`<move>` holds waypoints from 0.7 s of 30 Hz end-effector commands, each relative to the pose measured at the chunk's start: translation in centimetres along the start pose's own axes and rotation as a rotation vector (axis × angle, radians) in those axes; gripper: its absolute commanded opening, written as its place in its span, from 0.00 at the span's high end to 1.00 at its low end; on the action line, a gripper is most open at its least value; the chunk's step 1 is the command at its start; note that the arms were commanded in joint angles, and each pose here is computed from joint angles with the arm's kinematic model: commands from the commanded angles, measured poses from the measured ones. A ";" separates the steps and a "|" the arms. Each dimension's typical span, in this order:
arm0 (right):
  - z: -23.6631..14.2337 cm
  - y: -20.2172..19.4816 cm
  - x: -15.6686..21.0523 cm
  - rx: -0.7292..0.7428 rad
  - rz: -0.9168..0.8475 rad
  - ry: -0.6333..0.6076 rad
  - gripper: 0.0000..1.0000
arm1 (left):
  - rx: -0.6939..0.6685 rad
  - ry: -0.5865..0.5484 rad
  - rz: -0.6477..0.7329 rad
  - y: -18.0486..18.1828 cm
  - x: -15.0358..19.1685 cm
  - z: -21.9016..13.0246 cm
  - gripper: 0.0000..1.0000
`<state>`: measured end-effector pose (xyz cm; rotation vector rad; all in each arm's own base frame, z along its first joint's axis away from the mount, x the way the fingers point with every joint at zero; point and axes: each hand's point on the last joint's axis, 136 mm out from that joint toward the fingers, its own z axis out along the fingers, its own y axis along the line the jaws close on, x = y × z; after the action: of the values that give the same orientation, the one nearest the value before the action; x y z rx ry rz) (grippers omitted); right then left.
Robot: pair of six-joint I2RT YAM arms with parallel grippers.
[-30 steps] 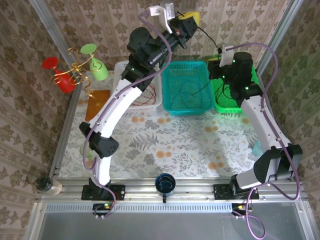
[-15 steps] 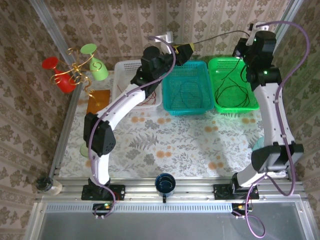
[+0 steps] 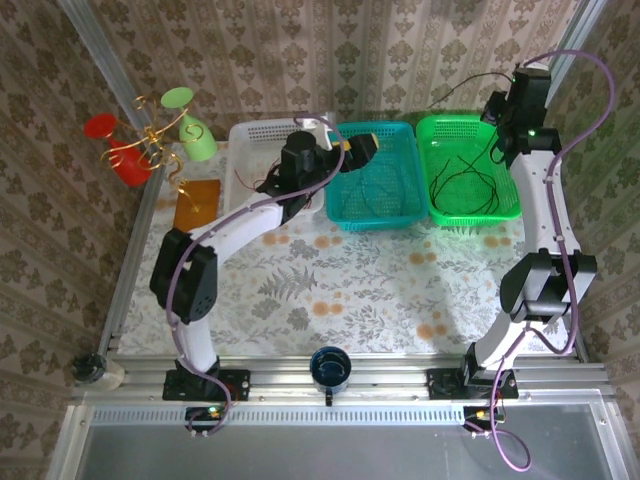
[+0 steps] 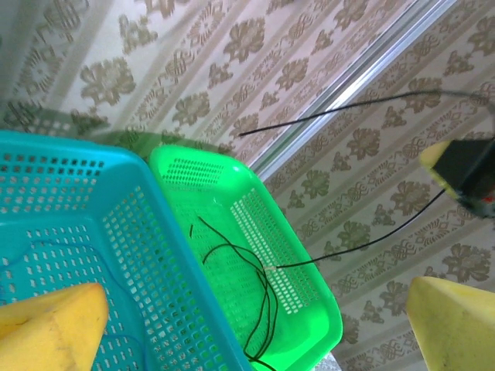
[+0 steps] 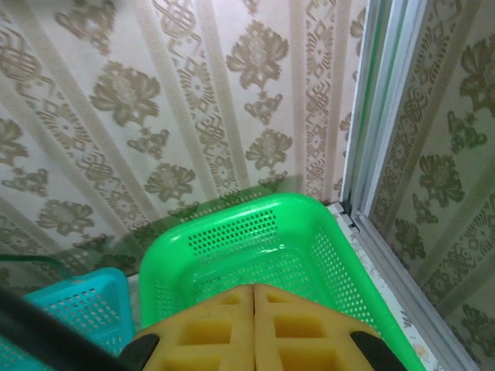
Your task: Untangle the cables
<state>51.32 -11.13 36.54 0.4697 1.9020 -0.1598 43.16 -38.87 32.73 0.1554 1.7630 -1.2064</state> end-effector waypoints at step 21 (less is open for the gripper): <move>5.5 -11.6 17.4 0.454 0.125 0.328 1.00 | -0.062 0.003 0.131 -1.6 -0.9 -7.6 0.00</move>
<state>48.53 -17.05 15.64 0.8054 2.2688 -0.4131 38.33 -34.33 34.40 0.2293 1.7747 -1.0880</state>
